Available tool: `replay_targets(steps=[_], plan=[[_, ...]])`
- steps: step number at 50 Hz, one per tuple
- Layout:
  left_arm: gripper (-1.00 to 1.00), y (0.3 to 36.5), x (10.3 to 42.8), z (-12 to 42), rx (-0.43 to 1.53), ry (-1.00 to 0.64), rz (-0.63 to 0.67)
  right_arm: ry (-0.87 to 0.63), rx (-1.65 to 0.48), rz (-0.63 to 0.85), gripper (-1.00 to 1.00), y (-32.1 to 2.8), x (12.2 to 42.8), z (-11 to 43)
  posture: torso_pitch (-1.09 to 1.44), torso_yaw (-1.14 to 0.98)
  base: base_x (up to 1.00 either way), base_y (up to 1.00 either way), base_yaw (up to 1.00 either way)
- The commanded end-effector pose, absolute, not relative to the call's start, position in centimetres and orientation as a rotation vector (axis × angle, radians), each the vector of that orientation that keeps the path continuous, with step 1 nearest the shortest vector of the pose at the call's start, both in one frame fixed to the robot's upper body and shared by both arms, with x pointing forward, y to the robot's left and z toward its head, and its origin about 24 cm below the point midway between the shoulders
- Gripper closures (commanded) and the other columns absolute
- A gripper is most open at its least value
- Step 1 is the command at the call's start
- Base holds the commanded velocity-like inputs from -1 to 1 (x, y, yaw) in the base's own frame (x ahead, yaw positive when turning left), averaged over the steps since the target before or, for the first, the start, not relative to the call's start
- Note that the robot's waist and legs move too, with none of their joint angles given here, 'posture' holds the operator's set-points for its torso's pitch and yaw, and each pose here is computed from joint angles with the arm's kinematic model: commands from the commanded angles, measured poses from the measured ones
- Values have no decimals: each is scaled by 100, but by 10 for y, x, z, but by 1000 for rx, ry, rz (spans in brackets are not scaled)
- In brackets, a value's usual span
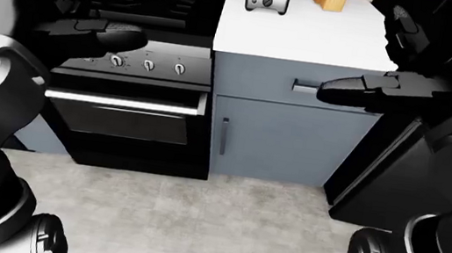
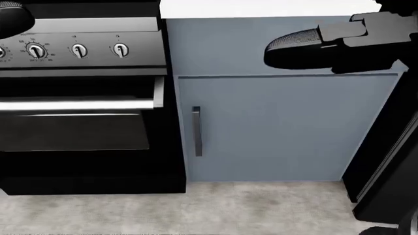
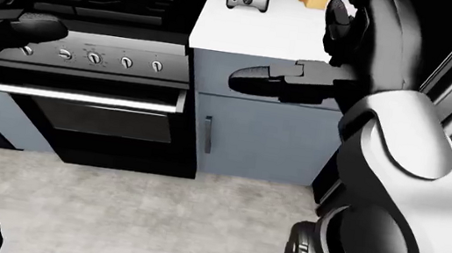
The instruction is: Push down the lever of the toaster to turn it on.
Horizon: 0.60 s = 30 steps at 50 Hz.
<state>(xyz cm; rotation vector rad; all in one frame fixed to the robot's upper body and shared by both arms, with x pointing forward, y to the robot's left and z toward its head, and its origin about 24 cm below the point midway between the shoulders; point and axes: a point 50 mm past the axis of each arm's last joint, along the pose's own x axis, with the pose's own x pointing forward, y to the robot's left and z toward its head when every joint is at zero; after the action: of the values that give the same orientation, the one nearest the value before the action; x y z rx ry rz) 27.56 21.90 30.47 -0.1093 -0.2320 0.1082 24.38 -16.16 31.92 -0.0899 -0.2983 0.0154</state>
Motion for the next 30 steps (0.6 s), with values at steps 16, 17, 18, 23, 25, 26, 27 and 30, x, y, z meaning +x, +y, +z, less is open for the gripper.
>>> replay_targets(steps=[16,17,18,23,25,26,27,30], plan=[[-100,216,260,332,-168,-323,68,-379,-62,10,-100,-168,234,335,0,0,1,0,0],[-100,216,260,332,-168,-323,69,-378,-61,10,-100,-168,235,335,0,0,2,0,0],[-100,216,260,332,-168,-322,70,-378,-61,10,-100,-168,235,335,0,0,2,0,0],[-100,217,260,332,-170,-324,73,-373,-59,13,-100,-167,235,334,0,0,3,0,0],[-100,216,260,332,-171,-325,72,-372,-59,15,-100,-167,236,333,0,0,6,0,0],[-100,216,260,332,-171,-325,72,-372,-57,15,-100,-167,236,333,0,0,9,0,0],[-100,216,261,332,-172,-326,71,-372,-58,15,-100,-167,236,332,0,0,13,0,0],[-100,216,259,333,-172,-329,72,-372,-58,13,-100,-168,236,333,0,0,15,0,0]])
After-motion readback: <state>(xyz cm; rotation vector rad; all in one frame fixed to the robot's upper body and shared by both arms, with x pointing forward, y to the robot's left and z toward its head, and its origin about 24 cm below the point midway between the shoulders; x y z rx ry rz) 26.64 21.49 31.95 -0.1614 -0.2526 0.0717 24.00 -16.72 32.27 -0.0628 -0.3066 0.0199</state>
